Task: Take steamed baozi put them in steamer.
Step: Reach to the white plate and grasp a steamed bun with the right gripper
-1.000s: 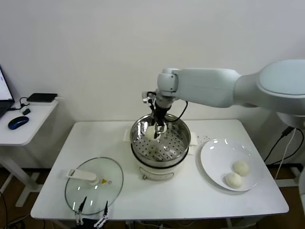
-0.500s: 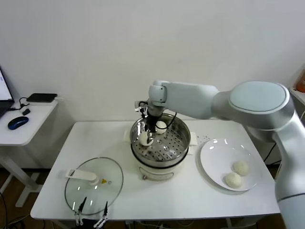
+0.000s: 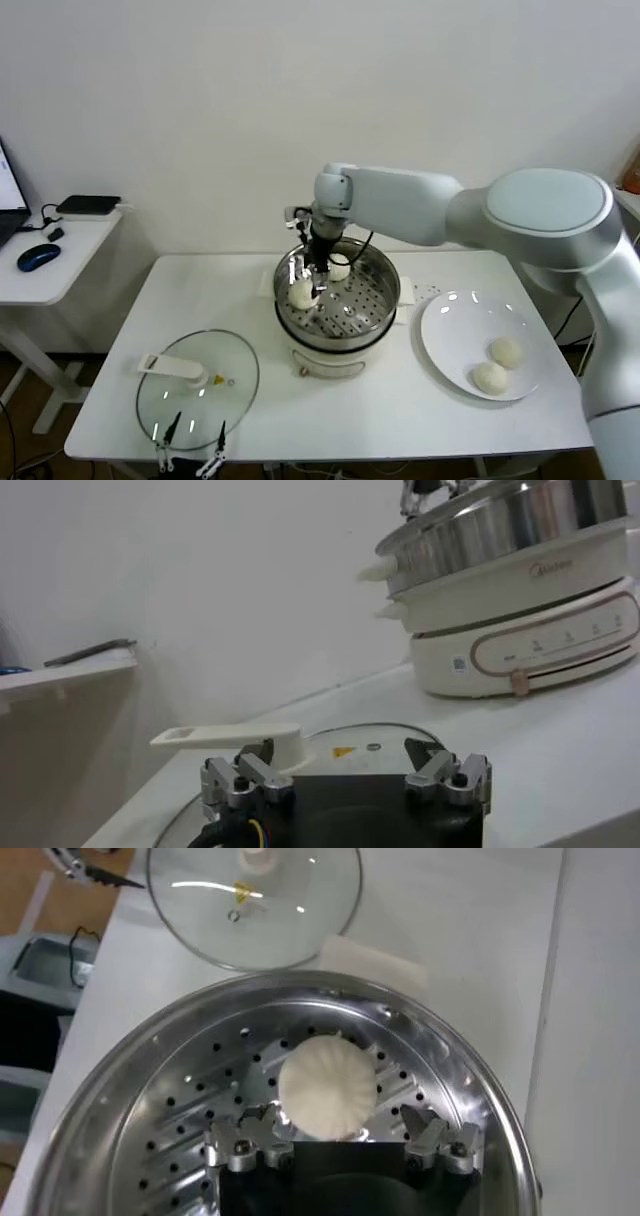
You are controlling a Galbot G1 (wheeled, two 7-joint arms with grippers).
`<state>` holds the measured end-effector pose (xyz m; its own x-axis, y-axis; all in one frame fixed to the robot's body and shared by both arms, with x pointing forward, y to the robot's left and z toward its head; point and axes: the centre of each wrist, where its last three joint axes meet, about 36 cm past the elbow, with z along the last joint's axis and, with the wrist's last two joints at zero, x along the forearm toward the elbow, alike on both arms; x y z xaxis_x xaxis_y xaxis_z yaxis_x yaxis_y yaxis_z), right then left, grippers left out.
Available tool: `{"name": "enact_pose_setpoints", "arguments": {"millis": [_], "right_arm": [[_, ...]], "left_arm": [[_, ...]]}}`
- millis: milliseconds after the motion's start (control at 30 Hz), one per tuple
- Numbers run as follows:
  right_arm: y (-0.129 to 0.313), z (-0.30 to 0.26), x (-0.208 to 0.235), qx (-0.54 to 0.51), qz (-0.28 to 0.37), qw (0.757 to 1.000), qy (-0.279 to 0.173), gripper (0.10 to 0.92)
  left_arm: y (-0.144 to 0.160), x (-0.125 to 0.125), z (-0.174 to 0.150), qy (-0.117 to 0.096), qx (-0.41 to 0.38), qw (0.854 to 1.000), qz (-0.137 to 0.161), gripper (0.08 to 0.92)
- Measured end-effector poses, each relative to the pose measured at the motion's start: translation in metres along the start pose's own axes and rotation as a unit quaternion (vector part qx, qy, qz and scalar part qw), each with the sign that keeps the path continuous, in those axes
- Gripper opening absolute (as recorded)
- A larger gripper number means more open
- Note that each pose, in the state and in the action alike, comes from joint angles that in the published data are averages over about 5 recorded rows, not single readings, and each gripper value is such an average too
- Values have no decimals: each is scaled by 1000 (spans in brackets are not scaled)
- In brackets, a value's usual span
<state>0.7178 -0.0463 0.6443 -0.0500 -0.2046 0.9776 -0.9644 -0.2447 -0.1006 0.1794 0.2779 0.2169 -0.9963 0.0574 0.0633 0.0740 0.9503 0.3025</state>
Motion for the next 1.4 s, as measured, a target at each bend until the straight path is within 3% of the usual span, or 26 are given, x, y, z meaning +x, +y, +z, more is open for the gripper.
{"name": "enact_pose_setpoints", "arguments": {"millis": [300, 567, 967, 1400], "right_arm": [[31, 82, 62, 4, -29, 999, 35, 823], [78, 178, 69, -17, -50, 996, 68, 823], [151, 280, 19, -51, -88, 991, 89, 823], [202, 328, -51, -75, -109, 987, 93, 823]], "left_arm": [[-3, -2, -1, 1, 2, 1000, 3, 823], [-2, -1, 0, 4, 0, 1000, 0, 823], [-6, 5, 3, 14, 0, 1000, -2, 823], [-7, 7, 5, 18, -2, 1000, 1, 823]]}}
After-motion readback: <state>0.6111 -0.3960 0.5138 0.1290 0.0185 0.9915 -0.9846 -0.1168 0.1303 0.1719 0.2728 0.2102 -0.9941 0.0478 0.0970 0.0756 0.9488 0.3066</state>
